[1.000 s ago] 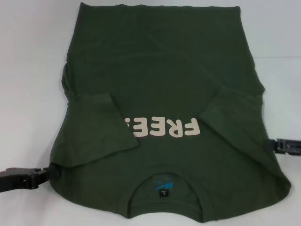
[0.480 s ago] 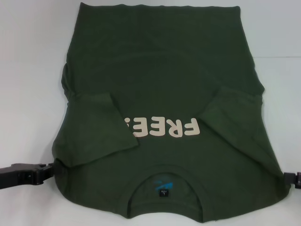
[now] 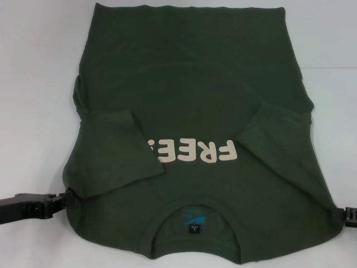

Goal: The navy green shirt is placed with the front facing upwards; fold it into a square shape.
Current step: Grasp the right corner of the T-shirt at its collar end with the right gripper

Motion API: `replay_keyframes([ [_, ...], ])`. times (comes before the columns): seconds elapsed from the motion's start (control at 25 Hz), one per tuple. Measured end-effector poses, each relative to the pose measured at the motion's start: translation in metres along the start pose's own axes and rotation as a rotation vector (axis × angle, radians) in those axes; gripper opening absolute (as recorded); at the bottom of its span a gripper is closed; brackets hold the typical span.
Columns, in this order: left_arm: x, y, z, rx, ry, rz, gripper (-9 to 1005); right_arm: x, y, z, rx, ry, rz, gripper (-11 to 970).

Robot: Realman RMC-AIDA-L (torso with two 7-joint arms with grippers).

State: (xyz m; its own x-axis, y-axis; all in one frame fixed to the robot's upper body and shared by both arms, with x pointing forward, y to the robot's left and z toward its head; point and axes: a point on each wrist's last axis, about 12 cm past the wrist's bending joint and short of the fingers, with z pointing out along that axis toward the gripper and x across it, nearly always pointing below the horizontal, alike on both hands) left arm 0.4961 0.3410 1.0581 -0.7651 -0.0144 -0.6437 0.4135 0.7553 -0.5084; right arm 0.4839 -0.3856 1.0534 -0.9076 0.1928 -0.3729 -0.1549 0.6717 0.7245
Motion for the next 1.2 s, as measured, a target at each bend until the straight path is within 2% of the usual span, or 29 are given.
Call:
replay_keyframes([
  [0.64, -0.001, 0.001, 0.000, -0.003, -0.001, 0.002, 31, -0.008, 0.009, 0.017, -0.005, 0.049, -0.019, 892],
  [0.92, -0.002, 0.001, -0.001, -0.005, -0.003, 0.005, 32, -0.009, 0.009, 0.017, -0.003, 0.049, -0.008, 889],
  [1.12, -0.004, 0.001, 0.000, -0.005, -0.004, 0.008, 32, -0.010, 0.009, 0.017, 0.009, 0.053, -0.004, 694],
  [1.2, -0.004, 0.001, 0.000, -0.005, -0.004, 0.009, 32, -0.010, 0.008, 0.016, 0.020, 0.057, 0.001, 657],
])
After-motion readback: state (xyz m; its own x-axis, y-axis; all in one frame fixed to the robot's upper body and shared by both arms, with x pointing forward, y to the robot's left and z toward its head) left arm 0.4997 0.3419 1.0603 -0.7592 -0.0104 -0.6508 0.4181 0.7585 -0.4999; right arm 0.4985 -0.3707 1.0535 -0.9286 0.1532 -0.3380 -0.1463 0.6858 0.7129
